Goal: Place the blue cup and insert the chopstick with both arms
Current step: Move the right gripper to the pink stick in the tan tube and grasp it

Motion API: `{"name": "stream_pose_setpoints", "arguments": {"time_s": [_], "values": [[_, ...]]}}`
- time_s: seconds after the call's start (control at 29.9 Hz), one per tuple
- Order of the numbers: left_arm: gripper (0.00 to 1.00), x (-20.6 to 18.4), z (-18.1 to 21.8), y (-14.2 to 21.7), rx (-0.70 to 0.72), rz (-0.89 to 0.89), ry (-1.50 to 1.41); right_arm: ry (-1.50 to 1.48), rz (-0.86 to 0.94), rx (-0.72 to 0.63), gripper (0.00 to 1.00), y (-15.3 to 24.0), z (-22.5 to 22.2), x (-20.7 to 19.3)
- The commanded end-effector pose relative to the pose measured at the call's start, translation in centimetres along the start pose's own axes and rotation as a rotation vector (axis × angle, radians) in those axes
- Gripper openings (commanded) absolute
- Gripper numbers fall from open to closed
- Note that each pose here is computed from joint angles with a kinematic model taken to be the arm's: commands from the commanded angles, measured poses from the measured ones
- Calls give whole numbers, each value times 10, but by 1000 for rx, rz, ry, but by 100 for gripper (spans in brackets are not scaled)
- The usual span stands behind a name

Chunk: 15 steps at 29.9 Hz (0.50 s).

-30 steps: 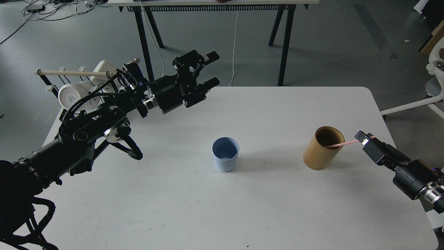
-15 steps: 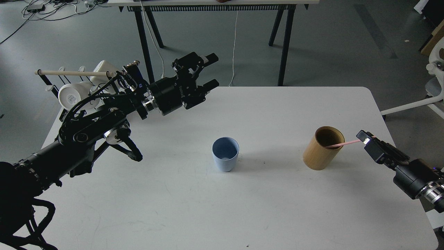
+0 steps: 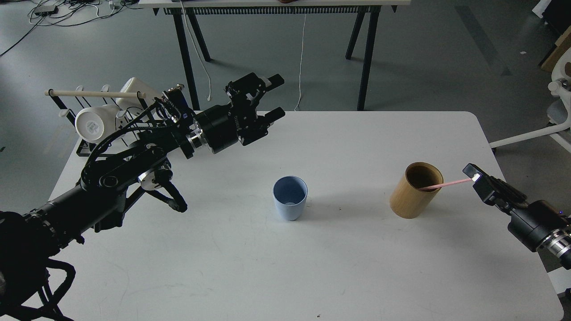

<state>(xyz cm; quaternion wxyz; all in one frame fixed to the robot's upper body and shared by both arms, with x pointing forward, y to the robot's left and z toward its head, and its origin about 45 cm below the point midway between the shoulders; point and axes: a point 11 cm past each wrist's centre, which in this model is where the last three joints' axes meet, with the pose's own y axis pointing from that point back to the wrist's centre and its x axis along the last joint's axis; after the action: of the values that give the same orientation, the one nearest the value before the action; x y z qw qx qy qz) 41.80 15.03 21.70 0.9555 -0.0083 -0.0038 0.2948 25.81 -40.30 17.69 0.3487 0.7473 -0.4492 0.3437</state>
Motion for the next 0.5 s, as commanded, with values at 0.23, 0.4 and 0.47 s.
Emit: {"name": "stream_pose_setpoints", "arguments": {"time_s": [0.23, 0.4, 0.47], "values": [[93, -1, -5, 3, 6, 4, 10, 7, 5, 0, 1, -2, 1, 2], [93, -2, -8, 4, 10, 4, 15, 9, 10, 3, 0, -3, 0, 4], [93, -3, -10, 5, 13, 5, 19, 11, 18, 9, 0, -6, -1, 7]]}}
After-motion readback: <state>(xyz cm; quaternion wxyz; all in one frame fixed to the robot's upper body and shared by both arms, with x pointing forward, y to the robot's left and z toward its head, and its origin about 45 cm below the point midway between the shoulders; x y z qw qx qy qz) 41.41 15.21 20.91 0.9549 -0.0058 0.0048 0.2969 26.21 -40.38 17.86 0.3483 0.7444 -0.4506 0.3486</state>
